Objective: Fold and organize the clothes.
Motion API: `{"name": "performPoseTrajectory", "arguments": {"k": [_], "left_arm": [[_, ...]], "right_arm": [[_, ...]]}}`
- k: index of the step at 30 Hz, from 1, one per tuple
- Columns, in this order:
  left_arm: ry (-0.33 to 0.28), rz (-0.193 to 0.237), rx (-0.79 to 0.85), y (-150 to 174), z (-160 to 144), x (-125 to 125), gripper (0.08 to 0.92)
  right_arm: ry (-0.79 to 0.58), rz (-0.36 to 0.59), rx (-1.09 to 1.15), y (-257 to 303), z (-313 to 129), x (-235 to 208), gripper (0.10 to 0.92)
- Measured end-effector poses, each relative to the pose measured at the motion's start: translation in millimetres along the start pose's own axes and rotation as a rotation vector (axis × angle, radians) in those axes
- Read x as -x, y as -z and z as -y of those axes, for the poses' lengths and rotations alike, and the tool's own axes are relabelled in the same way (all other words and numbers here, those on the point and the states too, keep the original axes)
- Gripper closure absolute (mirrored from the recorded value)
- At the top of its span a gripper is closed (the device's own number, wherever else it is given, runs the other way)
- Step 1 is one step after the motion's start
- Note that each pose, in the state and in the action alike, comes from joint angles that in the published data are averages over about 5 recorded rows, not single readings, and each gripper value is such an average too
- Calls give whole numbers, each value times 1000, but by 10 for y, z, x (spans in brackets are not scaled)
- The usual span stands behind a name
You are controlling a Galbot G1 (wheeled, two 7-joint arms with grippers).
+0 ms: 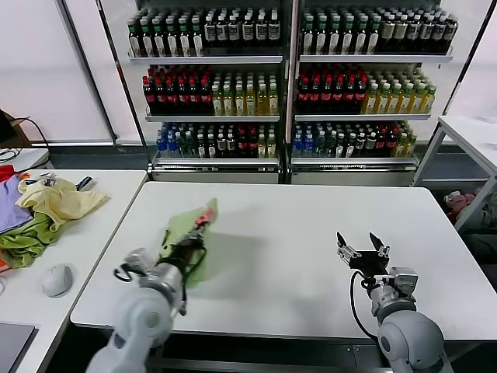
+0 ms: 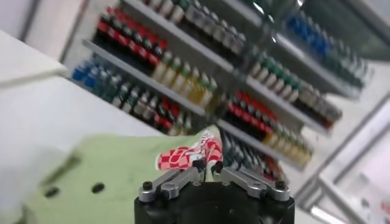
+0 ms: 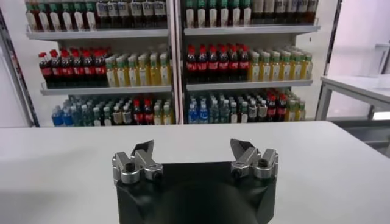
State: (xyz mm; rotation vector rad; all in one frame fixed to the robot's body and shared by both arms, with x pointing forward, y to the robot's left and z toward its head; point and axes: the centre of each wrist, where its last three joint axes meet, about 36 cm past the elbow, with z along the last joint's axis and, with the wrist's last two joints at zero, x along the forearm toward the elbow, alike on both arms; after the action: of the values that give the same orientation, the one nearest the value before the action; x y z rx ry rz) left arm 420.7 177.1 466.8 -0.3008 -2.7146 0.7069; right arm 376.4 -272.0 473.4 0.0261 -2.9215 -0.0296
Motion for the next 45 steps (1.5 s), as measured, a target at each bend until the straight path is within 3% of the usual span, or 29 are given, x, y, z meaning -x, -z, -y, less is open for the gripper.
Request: {"name": "performPoseTrajectory", "arguments": {"k": [7, 13, 21, 27, 33, 45], "left_arm": [[-51, -56, 108, -458, 524, 306, 856], [-108, -60, 153, -643, 766, 402, 692], [-195, -61, 128, -754, 865, 263, 459], [-217, -42, 88, -689, 776, 9, 286], [-171, 13, 95, -588, 563, -239, 184], [33, 131, 224, -450, -17, -543, 177]], "right_arm": [[-1, 12, -3, 46, 25, 12, 200], [3, 14, -4, 57, 24, 44, 200], [16, 9, 6, 55, -34, 103, 200], [40, 1, 11, 22, -160, 174, 200], [72, -33, 18, -93, -365, 277, 200], [109, -148, -5, -456, -926, 579, 200]]}}
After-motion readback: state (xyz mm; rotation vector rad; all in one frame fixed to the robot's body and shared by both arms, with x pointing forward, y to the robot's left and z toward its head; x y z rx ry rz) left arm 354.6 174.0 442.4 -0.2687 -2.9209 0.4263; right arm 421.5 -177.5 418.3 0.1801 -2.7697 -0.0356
